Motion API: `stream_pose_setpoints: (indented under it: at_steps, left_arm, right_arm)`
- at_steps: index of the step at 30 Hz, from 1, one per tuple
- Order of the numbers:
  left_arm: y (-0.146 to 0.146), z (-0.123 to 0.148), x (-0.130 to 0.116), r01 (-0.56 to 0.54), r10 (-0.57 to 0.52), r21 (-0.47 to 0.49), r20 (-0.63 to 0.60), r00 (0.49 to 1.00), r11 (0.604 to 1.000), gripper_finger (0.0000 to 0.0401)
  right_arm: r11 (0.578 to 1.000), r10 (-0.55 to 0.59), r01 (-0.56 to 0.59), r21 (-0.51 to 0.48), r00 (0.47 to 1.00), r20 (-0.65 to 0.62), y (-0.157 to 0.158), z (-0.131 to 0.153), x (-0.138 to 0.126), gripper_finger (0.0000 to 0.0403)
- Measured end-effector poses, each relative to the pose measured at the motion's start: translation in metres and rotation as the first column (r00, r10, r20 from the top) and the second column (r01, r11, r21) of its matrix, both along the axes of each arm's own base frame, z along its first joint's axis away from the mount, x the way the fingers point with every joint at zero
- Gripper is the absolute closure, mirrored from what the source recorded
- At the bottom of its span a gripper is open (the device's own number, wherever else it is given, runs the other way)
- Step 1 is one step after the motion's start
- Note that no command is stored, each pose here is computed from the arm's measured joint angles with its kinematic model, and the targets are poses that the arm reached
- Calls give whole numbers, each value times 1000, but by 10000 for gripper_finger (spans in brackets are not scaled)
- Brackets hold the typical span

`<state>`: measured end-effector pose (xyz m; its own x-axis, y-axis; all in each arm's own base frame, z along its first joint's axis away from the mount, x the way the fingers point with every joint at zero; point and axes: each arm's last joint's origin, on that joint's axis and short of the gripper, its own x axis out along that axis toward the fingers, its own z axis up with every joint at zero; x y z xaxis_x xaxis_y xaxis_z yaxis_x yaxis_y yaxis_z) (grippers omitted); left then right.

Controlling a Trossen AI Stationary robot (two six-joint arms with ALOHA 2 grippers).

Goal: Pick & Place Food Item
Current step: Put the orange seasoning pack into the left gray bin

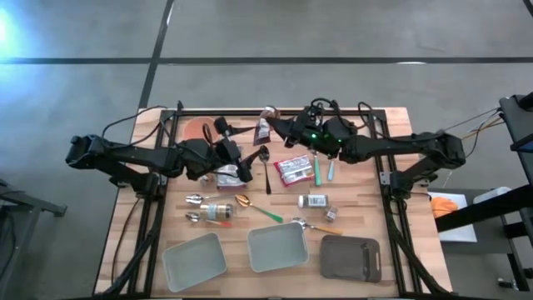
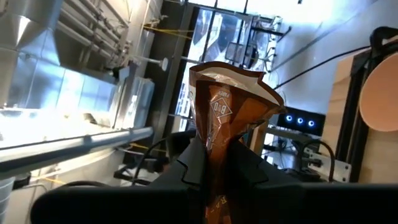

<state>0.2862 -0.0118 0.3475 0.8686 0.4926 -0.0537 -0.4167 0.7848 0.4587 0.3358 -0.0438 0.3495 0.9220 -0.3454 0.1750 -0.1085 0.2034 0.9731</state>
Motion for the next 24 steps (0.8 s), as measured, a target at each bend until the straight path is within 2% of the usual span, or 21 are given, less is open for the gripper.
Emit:
stream_pose_setpoints:
  at_steps: [5,8,11,18,24]
  left_arm:
    - [1,0,-1,-55,55,10,-4,999,998,92]
    - [2,0,-1,-62,62,14,-7,998,998,108]
    - [2,0,-1,-62,62,13,-6,998,998,145]
    - [0,0,-1,-52,52,12,-1,999,999,264]
    - [-1,1,-1,-42,42,11,5,999,999,341]
  right_arm:
    - [1000,25,-25,-10,1000,7,0,4,5,379]
    - [1000,27,-27,-9,1000,3,1,1,4,379]
    - [1000,17,-16,3,1000,-10,1,-4,3,379]
    - [1000,11,-11,11,1000,-13,0,-6,3,379]
    - [1000,12,-12,7,1000,-21,0,-6,3,379]
